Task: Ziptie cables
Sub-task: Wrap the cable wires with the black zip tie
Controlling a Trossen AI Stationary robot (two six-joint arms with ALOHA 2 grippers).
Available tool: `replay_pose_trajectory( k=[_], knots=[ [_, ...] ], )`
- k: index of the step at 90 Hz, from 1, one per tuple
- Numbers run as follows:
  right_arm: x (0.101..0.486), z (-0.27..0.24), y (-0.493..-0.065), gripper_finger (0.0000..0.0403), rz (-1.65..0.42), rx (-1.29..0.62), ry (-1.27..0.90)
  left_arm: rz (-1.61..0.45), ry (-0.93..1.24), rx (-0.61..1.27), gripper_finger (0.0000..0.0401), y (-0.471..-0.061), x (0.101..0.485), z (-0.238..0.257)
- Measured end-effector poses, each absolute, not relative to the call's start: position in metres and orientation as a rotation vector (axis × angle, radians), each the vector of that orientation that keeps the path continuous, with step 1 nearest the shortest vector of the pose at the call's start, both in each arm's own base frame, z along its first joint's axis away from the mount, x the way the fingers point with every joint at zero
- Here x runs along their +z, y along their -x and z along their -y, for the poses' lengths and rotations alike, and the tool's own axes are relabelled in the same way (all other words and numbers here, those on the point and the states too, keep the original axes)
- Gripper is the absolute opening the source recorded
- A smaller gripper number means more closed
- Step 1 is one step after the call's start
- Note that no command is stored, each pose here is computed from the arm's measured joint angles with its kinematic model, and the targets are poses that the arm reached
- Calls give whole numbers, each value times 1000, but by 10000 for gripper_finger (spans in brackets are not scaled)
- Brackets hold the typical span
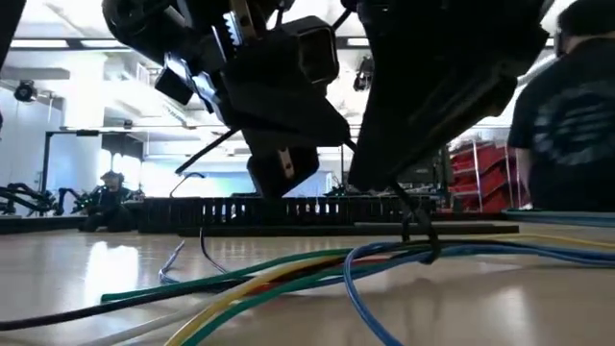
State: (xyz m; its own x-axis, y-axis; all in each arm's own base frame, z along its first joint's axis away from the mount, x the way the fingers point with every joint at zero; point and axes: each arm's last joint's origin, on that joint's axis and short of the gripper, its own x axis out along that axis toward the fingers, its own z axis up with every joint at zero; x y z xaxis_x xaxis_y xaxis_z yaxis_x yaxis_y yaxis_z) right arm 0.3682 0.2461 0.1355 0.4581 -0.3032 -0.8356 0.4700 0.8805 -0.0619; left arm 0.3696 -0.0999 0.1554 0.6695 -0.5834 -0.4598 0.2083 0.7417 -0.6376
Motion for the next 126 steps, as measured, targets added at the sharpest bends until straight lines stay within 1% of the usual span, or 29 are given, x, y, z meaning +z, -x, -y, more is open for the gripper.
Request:
replay_pose_trajectory(
  k=[5,12,17,28,38,51,68,76,84,95,105,117,126],
  knots=[
    [136,-247,-369,79,-982,-477,-195,-698,562,-481,0,-370,155,100],
    [136,-247,-369,31,-974,-488,-211,-685,527,-477,0,-370,155,99],
    [136,-246,-369,11,-971,-497,-225,-677,493,-488,0,-370,155,100],
    [136,-246,-369,3,-958,-521,-268,-642,386,-534,7,-367,158,106],
    [136,-248,-368,1,-947,-525,-286,-602,270,-558,31,-363,161,116],
    [136,-250,-367,0,-948,-522,-292,-519,24,-509,83,-355,165,131],
    [136,-252,-366,0,-978,-495,-300,-447,-409,-374,157,-344,161,153],
    [136,-253,-366,0,-993,-485,-306,-419,-582,-329,184,-341,160,161],
    [136,-253,-366,0,-1006,-476,-315,-391,-692,-341,200,-341,162,163],
    [136,-252,-366,0,-1010,-477,-326,-360,-789,-364,207,-342,165,164],
    [136,-253,-367,0,-1007,-475,-333,-326,-903,-441,203,-343,162,166],
    [136,-252,-367,0,-1019,-468,-345,-317,-976,-537,187,-344,150,169],
    [136,-252,-367,0,-1021,-465,-348,-327,-1072,-539,166,-345,140,169]
  ],
)
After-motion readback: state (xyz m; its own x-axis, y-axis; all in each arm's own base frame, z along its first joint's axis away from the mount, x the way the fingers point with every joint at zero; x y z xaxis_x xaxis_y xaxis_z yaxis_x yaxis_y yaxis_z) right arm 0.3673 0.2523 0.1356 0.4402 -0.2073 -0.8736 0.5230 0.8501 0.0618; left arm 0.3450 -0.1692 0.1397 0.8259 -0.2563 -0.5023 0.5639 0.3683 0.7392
